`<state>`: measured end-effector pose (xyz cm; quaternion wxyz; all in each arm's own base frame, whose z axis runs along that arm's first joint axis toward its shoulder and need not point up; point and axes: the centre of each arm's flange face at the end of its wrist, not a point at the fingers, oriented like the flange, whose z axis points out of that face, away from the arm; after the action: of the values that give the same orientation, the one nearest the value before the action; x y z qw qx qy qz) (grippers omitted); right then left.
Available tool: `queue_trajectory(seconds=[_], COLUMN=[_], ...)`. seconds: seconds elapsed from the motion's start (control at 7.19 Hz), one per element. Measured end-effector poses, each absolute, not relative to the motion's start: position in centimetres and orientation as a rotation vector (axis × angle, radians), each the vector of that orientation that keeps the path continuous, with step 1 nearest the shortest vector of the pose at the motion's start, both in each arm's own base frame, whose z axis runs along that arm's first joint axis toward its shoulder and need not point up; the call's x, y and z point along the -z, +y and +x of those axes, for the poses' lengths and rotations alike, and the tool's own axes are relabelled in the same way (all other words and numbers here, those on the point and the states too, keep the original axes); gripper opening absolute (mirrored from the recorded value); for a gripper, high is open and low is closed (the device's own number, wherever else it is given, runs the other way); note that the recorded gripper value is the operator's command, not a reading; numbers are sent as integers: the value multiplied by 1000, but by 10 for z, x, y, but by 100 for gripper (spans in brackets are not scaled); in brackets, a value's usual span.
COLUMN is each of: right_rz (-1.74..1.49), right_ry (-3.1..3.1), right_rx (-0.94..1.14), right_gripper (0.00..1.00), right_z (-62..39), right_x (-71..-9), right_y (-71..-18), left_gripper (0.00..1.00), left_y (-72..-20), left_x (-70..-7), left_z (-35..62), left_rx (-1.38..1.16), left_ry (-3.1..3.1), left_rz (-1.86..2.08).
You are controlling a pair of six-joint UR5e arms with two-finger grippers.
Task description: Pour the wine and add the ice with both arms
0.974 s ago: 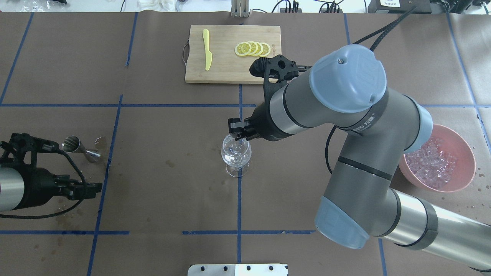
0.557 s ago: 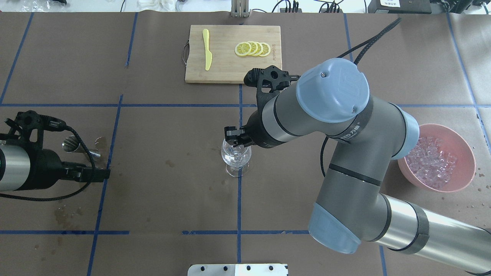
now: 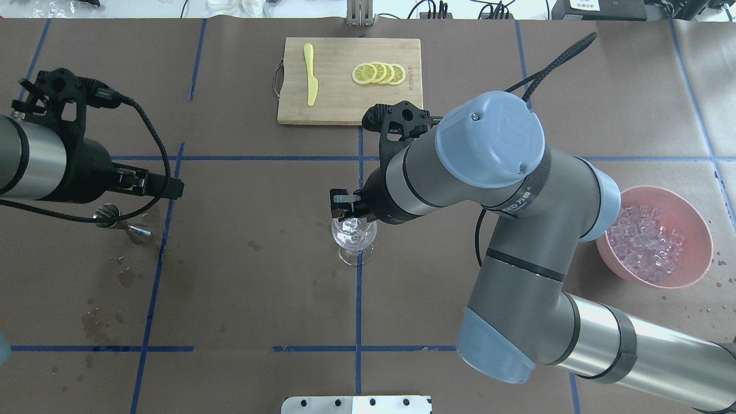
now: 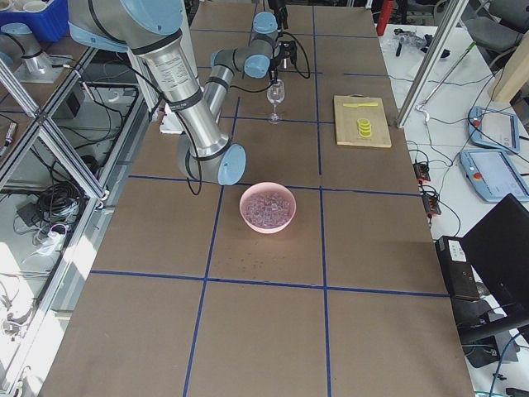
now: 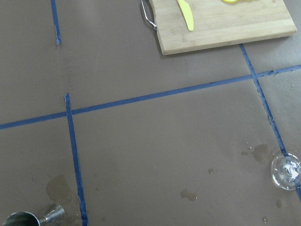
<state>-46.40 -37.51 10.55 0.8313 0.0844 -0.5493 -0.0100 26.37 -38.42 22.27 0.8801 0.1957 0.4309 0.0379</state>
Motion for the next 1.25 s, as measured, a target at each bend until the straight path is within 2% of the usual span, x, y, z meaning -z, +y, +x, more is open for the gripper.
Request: queue_trajectory(seconds=[0.56,0.83,1.25], right_rz=[174,149,156], right_ry=[-1143,-1070,-858], right_rx=[-2,-45,20], right_gripper=[100,100,100], right_z=[-437,-395,-330], right_x=[-94,-101,-158], right_y=[-375,-397,-454], left_gripper=[100,100,100], left_y=[-439,-499,-582], left_x=[-206,-223,-281], left_z=[257,229,169], left_rx=[-128,-167,-143], left_ry=[851,815,808], left_rz=[443,454,408])
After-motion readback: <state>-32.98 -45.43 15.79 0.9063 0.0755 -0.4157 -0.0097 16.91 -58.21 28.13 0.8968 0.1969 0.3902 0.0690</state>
